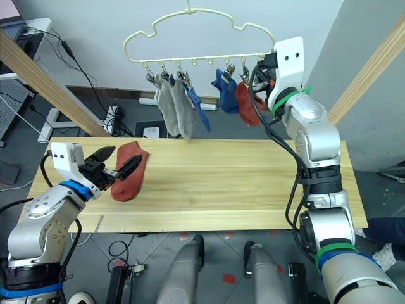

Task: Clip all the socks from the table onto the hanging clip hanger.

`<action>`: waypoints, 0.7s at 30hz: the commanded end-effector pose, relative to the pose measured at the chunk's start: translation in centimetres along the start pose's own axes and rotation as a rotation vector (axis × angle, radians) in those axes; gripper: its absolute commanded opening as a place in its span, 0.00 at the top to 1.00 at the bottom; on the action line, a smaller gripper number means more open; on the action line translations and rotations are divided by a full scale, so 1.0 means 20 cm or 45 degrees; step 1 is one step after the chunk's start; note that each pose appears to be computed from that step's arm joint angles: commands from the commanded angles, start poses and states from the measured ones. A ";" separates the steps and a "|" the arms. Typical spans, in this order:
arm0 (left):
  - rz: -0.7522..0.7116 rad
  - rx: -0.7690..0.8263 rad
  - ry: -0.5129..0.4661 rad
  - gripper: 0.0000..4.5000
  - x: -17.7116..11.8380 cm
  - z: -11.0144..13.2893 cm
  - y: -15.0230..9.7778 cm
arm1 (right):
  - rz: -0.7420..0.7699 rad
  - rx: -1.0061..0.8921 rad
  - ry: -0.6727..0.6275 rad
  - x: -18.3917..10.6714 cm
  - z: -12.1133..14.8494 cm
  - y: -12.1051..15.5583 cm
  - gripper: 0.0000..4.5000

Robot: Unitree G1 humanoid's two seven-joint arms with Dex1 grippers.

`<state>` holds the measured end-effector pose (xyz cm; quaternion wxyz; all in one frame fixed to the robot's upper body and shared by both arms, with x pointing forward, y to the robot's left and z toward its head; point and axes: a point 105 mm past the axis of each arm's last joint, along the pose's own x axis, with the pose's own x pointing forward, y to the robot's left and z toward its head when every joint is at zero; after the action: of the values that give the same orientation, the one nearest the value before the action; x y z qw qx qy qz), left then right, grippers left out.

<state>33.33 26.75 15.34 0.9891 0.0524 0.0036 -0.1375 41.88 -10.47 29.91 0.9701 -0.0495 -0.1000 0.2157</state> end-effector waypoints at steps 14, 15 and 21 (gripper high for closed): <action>0.074 0.082 0.440 0.00 0.21 -0.47 0.15 | 0.034 0.053 0.082 -0.08 0.05 -0.05 0.99; 0.065 0.081 0.477 0.00 0.21 -0.50 0.15 | 0.034 0.056 0.083 -0.08 0.05 -0.05 0.99; -0.034 0.060 0.555 0.34 0.21 -0.57 0.11 | 0.028 0.063 0.083 -0.08 0.05 -0.05 1.00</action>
<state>39.59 28.69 7.47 0.9745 0.1048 0.1550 -0.1238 40.84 -11.16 30.15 0.9683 -0.0379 -0.0526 0.2414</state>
